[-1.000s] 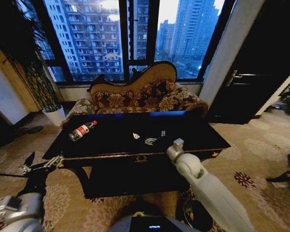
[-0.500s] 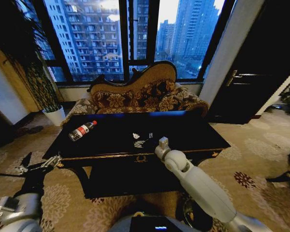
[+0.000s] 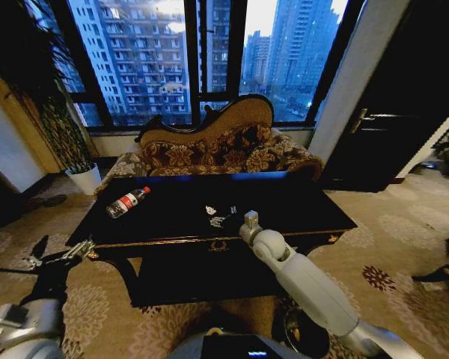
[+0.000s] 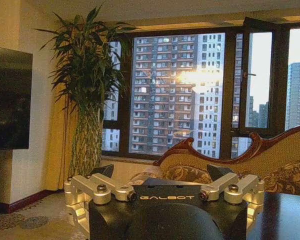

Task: Move to the front of the table and place the trash on the table into the trash bin.

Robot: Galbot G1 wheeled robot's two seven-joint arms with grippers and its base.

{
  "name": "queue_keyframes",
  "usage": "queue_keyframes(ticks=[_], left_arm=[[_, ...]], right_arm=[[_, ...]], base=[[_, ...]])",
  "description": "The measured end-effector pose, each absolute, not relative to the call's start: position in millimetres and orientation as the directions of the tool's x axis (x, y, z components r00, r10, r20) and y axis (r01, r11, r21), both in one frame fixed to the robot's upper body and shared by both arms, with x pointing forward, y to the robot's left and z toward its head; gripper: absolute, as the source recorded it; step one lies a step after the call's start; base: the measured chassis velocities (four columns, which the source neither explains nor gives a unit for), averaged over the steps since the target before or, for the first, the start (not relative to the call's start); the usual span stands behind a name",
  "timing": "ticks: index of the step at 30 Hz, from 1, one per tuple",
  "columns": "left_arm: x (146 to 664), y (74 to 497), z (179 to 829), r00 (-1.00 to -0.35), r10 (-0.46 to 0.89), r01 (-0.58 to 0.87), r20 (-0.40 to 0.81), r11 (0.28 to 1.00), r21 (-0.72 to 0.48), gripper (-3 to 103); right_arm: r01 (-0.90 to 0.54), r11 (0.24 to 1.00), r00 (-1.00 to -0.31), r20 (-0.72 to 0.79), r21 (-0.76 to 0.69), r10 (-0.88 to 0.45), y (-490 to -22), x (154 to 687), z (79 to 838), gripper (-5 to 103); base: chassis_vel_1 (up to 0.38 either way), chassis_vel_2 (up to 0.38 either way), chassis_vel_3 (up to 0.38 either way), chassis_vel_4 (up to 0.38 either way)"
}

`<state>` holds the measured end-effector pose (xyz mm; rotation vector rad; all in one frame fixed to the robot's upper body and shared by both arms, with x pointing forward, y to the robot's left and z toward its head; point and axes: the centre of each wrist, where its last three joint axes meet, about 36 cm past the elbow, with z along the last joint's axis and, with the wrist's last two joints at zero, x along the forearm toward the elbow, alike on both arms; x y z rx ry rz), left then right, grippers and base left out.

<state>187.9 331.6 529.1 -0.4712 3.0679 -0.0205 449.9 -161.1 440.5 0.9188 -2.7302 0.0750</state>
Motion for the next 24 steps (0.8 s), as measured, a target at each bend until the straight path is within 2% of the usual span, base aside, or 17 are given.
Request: queue_keyframes(ticks=[1,3,5,8,11,12,14,15,18,19,21,24], left_arm=[[187.9,331.6,529.1,-0.953,-0.300,-0.300,-0.035,0.954,-0.019,100],[187.9,331.6,529.1,-0.953,-0.300,-0.300,-0.035,0.954,-0.019,100],[188.0,331.7,529.1,-0.953,-0.300,-0.299,-0.036,0.954,-0.020,100],[188.1,331.7,529.1,-0.953,-0.300,-0.300,-0.036,0.954,-0.020,100],[188.2,331.7,529.0,-0.953,-0.300,-0.300,-0.037,0.954,-0.021,100],[188.2,331.7,529.0,-0.953,-0.300,-0.300,-0.037,0.954,-0.021,100],[188.2,331.9,529.1,-0.953,-0.301,-0.300,-0.038,0.954,-0.021,100],[188.2,331.9,529.1,-0.953,-0.301,-0.300,-0.038,0.954,-0.021,100],[188.7,332.0,529.4,-0.953,-0.299,-0.299,-0.040,0.954,-0.021,100],[188.7,332.0,529.4,-0.953,-0.299,-0.299,-0.040,0.954,-0.021,100],[188.9,332.0,529.5,-0.954,-0.298,-0.298,-0.041,0.954,-0.021,100],[189.3,332.0,529.7,-0.954,-0.296,-0.295,-0.042,0.955,-0.020,100]], right_arm=[[-0.602,0.798,-0.766,0.258,0.033,-0.589,-161.0,449.3,440.9,64],[-0.602,0.798,-0.766,0.258,0.033,-0.589,-160.9,449.1,441.1,64],[-0.603,0.797,-0.766,0.257,0.033,-0.589,-161.0,448.9,441.5,53],[-0.603,0.797,-0.766,0.257,0.033,-0.589,-161.0,448.8,441.5,47],[-0.600,0.799,-0.768,0.257,0.033,-0.587,-162.4,448.2,441.1,32],[-0.600,0.799,-0.768,0.257,0.033,-0.587,-162.4,448.2,441.1,32],[-0.599,0.800,-0.769,0.256,0.033,-0.586,-163.0,447.9,440.8,21],[-0.599,0.800,-0.769,0.256,0.033,-0.586,-163.0,447.9,440.8,21],[-0.596,0.802,-0.771,0.256,0.036,-0.584,-163.8,446.8,439.3,8],[-0.596,0.802,-0.771,0.256,0.036,-0.584,-163.8,446.8,439.3,8],[-0.594,0.804,-0.772,0.254,0.038,-0.582,-164.3,445.5,438.9,1],[-0.590,0.806,-0.776,0.248,0.042,-0.581,-165.6,443.5,439.1,0]], base=[[0.000,0.000,0.000,0.000],[0.000,0.000,0.000,0.000],[0.000,0.000,0.000,0.000],[0.000,0.000,0.000,0.000],[0.000,0.000,0.000,0.000],[0.000,0.000,0.000,0.000],[0.000,0.000,0.000,0.000],[0.000,0.000,0.000,0.000],[0.000,0.000,0.000,0.000],[0.000,0.000,0.000,0.000],[0.000,0.000,0.000,0.000],[0.000,0.000,0.000,0.000]])
